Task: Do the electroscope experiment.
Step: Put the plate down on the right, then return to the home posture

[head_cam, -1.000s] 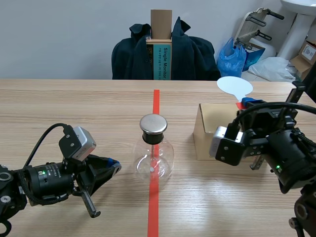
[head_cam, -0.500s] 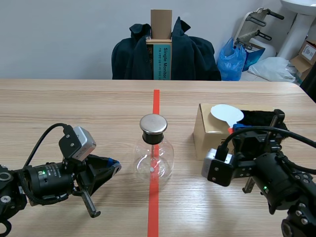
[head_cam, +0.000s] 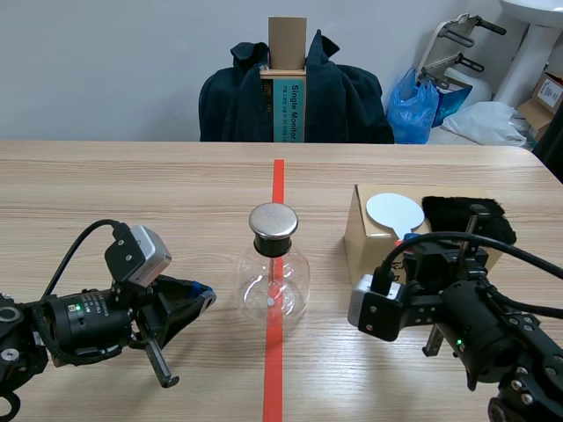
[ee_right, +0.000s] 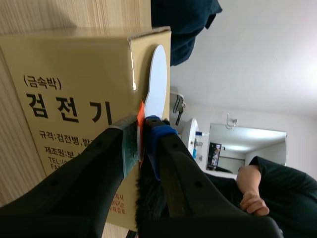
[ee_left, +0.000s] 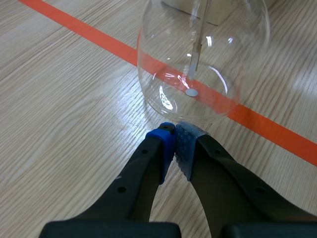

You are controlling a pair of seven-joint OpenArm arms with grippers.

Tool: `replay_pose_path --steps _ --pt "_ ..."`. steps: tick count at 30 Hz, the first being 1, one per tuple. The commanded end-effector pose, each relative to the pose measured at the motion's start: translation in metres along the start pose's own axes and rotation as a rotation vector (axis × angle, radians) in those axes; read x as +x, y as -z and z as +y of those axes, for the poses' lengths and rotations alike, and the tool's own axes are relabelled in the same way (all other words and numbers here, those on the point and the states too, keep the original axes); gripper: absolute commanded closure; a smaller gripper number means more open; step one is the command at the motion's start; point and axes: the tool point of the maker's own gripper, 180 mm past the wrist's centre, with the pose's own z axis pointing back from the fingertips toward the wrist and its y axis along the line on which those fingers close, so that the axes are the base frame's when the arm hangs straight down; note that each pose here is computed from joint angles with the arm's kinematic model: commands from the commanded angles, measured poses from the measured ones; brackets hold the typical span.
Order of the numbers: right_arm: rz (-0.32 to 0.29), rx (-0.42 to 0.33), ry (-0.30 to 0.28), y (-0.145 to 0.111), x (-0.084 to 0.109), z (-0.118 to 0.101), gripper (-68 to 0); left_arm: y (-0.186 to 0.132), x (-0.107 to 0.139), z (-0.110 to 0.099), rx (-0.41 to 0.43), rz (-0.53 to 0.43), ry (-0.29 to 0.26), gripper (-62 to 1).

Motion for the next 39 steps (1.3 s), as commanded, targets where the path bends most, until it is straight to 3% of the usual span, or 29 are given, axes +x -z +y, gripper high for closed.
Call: replay_pose_path --steps 1,6,12,14,17,23,25,27,29,31,32,36,38,39 --pt "0.014 -0.024 -0.011 0.000 -0.007 -0.007 -0.8 -0.006 0.007 0.005 0.009 -0.025 0.000 -2.7" --pt "0.013 -0.020 -0.011 -0.001 -0.006 -0.006 -0.9 -0.033 0.008 -0.002 0.004 -0.022 -0.001 -2.7" --pt "0.018 -0.019 -0.010 -0.001 -0.007 -0.005 -1.8 -0.083 0.028 -0.014 0.014 -0.057 -0.063 -2.7" --pt "0.024 -0.022 0.016 -0.002 -0.008 -0.006 -7.6 -0.098 0.039 -0.020 0.012 -0.076 -0.087 -2.7" --pt "0.044 -0.032 0.104 -0.002 -0.012 -0.007 -23.3 -0.115 0.056 -0.029 0.008 -0.097 -0.097 -2.7" --pt "0.092 -0.050 0.311 -0.011 -0.023 -0.007 -67.9 -0.131 0.081 -0.038 0.017 -0.138 -0.086 -2.7" --pt "0.106 -0.066 0.392 -0.018 -0.027 -0.009 -67.9 -0.132 0.088 -0.040 0.015 -0.156 -0.079 -2.9" --pt "0.122 -0.095 0.493 -0.027 -0.032 -0.016 -67.9 -0.132 0.091 -0.040 0.013 -0.159 -0.072 -9.8" --pt "0.143 -0.105 0.627 -0.037 -0.041 -0.022 -67.9 -0.131 0.091 -0.041 0.011 -0.158 -0.070 -30.1" --pt "0.163 -0.105 0.777 -0.048 -0.049 -0.025 -67.9 -0.131 0.092 -0.041 0.009 -0.162 -0.073 -59.1" --pt "0.190 -0.110 0.856 -0.054 -0.057 -0.027 -67.9 -0.132 0.094 -0.041 0.010 -0.174 -0.073 -62.3" --pt "0.333 -0.118 1.134 -0.081 -0.090 -0.022 -67.9 -0.132 0.098 -0.039 0.012 -0.191 -0.069 -62.3" --pt "0.290 -0.106 1.254 -0.085 -0.087 -0.031 -67.9 -0.132 0.097 -0.039 0.012 -0.191 -0.069 -62.3" --pt "0.264 -0.098 1.272 -0.086 -0.085 -0.038 -67.9 -0.132 0.097 -0.040 0.012 -0.190 -0.069 -62.3"
